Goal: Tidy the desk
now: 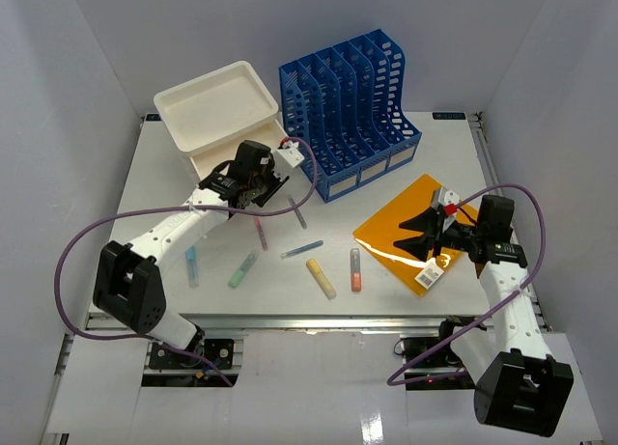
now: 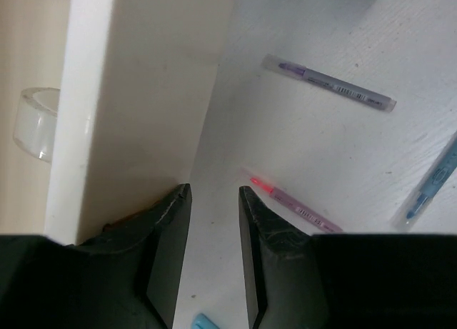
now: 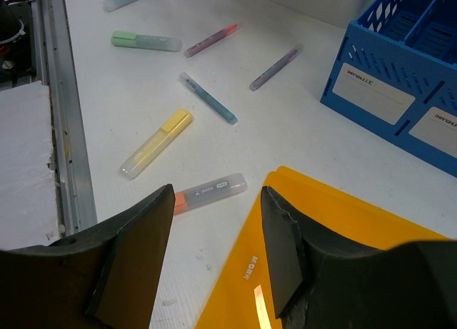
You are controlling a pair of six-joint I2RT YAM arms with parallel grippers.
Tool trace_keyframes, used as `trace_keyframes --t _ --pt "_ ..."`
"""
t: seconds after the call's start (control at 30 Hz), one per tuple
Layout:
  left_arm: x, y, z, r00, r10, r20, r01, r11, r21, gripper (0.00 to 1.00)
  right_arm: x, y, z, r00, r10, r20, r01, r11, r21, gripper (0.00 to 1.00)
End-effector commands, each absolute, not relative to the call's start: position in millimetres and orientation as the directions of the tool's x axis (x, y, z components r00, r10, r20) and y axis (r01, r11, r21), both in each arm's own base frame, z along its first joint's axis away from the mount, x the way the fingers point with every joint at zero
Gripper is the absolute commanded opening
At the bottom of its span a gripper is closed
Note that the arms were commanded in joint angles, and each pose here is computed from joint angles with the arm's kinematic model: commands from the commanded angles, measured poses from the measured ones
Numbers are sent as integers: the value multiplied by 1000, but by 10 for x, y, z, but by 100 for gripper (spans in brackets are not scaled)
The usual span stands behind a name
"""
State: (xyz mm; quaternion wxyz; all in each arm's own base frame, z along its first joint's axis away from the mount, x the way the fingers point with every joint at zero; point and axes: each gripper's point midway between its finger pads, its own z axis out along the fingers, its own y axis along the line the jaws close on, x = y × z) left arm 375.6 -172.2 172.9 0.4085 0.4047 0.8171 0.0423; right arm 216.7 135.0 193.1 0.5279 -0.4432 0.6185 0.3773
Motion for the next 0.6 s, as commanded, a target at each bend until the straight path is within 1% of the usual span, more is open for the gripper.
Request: trace_keyframes --t 0.0,0.1,0.3,0.43,0.57 --pt "4180 -1496 2190 -312 640 -702 492 741 457 54 2123 1367 2001 -21 -122 -992 -955 297 -16 58" --pt "4303 -1455 2261 -315 618 -721 456 764 456 63 2126 1358 2001 -28 -117 -993 -954 299 -9 58" --pt "4500 -1381 2307 -330 591 -736 394 795 461 77 2127 1332 2016 -30 -108 -994 -952 307 -5 58" --pt "4629 -1273 2336 -342 575 -744 347 812 468 82 2132 1311 2027 -37 -97 -995 -950 312 4 58" --pt "4750 -1176 2338 -359 549 -755 314 832 457 84 2139 1293 2029 -44 -90 -995 -948 318 13 58"
